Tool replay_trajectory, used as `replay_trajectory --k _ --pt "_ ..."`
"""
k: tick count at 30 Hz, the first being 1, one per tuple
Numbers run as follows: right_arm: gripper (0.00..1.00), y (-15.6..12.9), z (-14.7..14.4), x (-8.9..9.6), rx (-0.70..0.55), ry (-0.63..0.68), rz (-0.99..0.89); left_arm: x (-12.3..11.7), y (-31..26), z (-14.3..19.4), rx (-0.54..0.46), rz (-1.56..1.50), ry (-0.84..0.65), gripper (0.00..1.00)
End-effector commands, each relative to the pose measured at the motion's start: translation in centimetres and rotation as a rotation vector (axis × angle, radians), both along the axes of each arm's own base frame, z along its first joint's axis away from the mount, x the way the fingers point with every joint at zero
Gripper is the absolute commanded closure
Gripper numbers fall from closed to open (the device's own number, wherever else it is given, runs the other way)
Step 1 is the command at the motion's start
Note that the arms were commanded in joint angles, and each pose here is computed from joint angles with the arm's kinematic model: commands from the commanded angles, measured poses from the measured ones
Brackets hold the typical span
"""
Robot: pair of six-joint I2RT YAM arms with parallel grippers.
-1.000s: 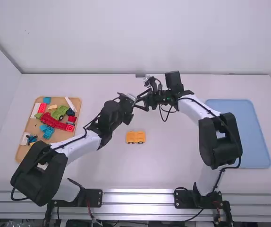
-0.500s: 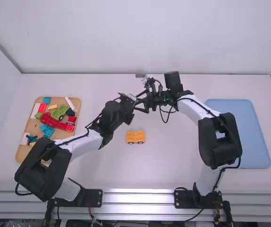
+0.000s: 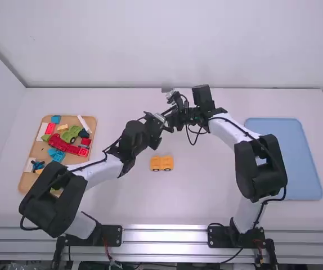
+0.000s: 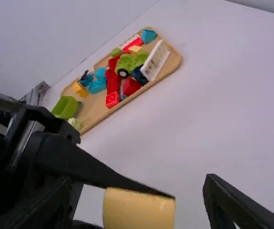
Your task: Assemble lego blocks to make yellow taxi
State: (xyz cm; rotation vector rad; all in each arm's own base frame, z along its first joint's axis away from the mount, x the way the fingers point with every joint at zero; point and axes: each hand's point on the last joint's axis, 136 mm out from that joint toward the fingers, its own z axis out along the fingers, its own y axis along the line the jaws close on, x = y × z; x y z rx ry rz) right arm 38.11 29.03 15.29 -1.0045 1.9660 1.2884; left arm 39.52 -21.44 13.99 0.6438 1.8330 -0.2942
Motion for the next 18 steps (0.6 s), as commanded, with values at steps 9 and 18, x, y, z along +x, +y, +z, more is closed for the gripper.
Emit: replay_trajectory --k 9,18 --pt "0.64 1.0 0.4 -1.2 -0.021 0.004 0.024 1.2 1.0 1.7 0.011 0.086 -0.075 0.98" --pt "0.78 0.5 0.6 -0.6 -0.021 -0.032 0.018 1.4 1.3 2.0 -0.055 0.12 -0.053 0.01"
